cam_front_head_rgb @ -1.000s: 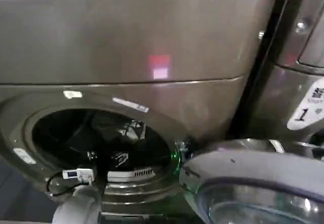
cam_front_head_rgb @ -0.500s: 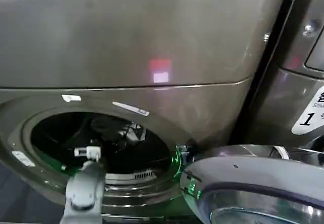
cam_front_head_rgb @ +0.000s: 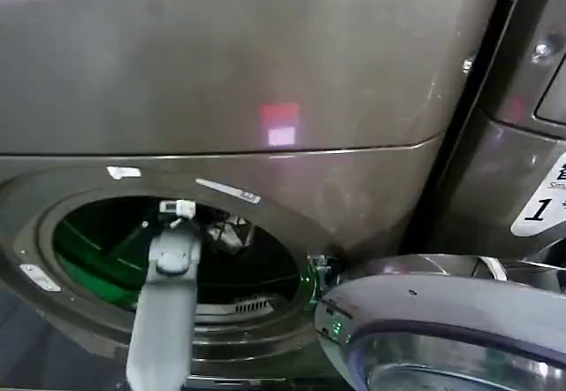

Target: Grasp the clothes from the dryer.

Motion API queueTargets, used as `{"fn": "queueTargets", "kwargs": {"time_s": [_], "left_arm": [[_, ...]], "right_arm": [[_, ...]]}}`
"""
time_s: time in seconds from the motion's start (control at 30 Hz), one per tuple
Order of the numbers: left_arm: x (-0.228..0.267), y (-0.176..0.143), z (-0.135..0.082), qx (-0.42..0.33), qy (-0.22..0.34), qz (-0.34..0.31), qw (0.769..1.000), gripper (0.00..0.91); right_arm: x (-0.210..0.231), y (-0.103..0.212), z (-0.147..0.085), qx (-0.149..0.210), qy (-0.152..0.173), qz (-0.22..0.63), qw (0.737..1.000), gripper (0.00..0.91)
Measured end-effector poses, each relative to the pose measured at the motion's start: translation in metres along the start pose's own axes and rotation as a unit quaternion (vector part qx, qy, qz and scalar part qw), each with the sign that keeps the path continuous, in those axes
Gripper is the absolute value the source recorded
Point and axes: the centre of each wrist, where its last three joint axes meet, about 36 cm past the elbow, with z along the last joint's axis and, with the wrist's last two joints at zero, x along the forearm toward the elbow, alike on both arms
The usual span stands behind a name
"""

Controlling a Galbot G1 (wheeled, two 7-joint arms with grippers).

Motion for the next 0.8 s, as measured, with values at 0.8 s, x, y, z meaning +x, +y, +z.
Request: {"fn": "queueTargets", "kwargs": {"time_s": [0.8], "left_arm": [[-0.034, 0.021, 0.009, -0.124, 0.040, 0.175, 0.976, 0.907]], "right_arm": [[0.008, 0.015, 0.010, 0.001, 0.007, -0.015, 1.000, 0.907]]}}
